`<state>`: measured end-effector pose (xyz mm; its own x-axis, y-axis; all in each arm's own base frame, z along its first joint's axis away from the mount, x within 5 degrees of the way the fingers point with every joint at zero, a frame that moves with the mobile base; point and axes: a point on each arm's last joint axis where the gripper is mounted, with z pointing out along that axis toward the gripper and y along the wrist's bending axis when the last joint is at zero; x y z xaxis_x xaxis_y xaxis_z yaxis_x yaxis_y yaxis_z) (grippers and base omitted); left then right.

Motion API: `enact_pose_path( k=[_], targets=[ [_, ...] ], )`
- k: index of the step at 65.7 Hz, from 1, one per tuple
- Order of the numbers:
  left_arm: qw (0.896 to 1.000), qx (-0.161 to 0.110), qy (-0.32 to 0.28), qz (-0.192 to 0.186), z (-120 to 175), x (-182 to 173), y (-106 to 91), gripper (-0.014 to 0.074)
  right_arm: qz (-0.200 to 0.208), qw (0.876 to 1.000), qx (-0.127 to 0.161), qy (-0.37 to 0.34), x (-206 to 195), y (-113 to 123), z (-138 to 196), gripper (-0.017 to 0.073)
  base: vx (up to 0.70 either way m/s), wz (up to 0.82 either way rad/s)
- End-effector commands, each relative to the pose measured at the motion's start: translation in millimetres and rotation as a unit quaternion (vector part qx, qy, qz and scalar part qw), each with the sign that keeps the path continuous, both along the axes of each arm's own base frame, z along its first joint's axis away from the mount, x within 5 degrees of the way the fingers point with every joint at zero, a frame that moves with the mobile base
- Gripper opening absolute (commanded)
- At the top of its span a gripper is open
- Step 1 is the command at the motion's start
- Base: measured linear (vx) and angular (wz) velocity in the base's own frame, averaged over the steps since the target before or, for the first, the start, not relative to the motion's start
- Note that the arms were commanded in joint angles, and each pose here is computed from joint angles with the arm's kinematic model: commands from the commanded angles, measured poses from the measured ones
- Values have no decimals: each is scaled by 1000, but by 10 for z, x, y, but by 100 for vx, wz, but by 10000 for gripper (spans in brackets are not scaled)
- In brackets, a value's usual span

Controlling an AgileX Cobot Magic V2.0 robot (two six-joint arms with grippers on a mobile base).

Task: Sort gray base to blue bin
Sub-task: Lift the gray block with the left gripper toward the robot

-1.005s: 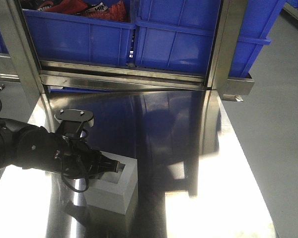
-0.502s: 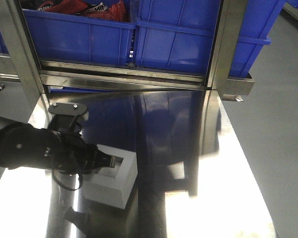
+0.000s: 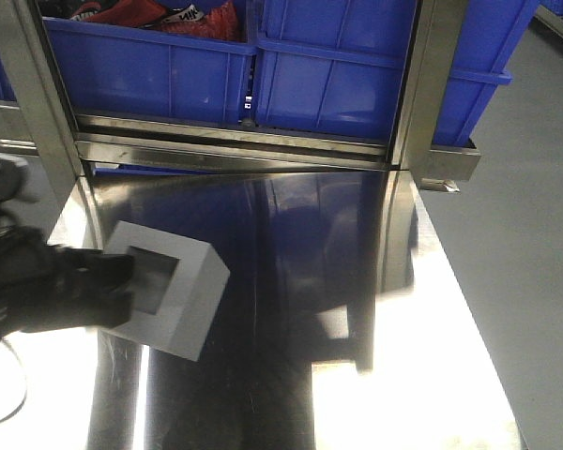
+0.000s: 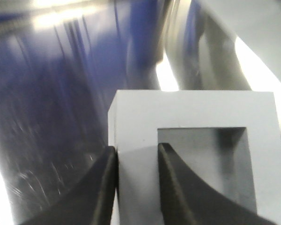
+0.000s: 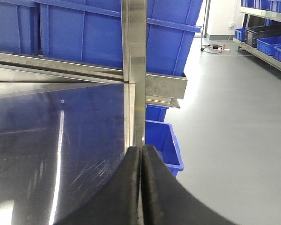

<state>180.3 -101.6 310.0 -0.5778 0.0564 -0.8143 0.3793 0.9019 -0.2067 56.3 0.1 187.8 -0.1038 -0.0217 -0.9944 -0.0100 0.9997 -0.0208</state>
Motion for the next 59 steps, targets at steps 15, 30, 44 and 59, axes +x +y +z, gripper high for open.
enact_pose_path(
  k=[15,30,44,59],
  targets=[
    [974,-107,-200,9,198,-684,391,-6,0,999,-5,-36,2,1,25,-9,0,0],
    [953,-137,-268,11,16,-970,556,-6,0,999,-5,-36,2,1,25,-9,0,0],
    [955,-132,-267,10,-81,-977,561,-6,0,999,-5,-36,2,1,25,-9,0,0],
    [955,-133,-266,10,-82,-977,561,-6,0,999,-5,-36,2,1,25,-9,0,0]
  ],
)
